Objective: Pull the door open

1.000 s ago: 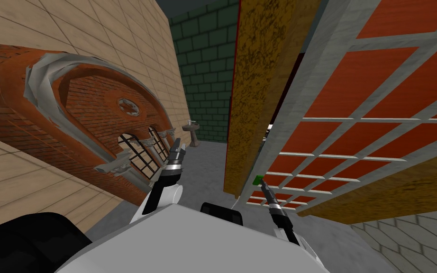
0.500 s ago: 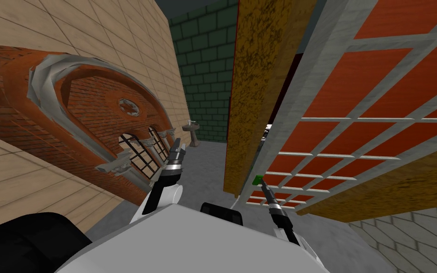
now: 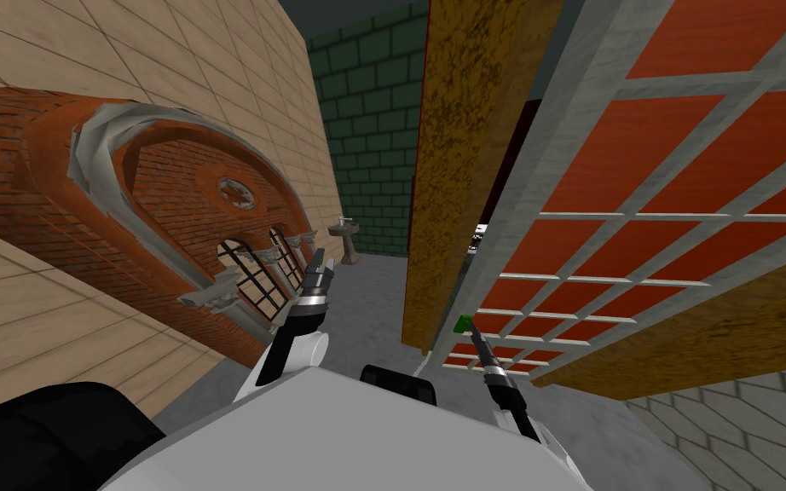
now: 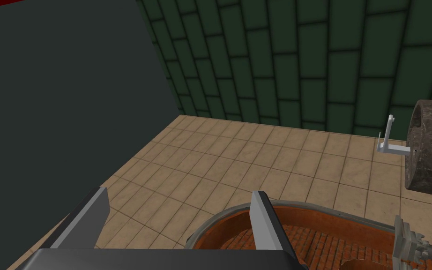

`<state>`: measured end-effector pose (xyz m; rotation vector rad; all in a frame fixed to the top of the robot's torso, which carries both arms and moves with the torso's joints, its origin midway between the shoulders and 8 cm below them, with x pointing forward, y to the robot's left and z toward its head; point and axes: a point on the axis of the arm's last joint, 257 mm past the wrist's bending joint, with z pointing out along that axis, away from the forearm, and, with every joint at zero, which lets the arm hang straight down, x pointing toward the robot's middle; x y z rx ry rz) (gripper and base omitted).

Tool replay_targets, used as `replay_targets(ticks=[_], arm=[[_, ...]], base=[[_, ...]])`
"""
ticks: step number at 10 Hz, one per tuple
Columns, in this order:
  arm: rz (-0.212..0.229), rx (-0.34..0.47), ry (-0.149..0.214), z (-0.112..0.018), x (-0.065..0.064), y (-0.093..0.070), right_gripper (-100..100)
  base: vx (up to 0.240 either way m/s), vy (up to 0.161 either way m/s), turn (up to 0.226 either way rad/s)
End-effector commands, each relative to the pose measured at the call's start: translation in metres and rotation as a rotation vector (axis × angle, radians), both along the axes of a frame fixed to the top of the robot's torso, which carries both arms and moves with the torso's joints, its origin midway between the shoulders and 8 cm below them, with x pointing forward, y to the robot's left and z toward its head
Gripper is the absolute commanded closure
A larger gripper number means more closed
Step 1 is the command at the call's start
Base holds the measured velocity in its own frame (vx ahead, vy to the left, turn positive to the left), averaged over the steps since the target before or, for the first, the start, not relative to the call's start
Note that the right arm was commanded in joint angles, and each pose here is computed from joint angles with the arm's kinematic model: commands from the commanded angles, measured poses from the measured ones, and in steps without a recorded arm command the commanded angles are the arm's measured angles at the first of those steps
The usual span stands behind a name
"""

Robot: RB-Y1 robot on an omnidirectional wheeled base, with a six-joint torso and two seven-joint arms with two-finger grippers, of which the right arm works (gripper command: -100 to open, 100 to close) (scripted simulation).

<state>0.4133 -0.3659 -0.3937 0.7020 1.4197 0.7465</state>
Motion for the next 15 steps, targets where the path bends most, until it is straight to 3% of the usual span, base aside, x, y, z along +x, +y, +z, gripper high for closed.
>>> replay_targets(ticks=[1, 2, 11, 15], arm=[[0.017, 0.029, 0.052, -0.019, -0.012, 0.02, 100], [0.029, 0.068, 0.023, -0.007, -0.004, 0.022, 100], [0.045, 0.237, 0.028, -0.007, -0.002, 0.025, 100], [0.045, 0.237, 0.028, -0.007, -0.002, 0.025, 100]], base=[[0.007, -0.012, -0.012], [-0.006, 0.001, -0.016], [-0.016, -0.005, 0.003], [-0.008, -0.003, 0.007]])
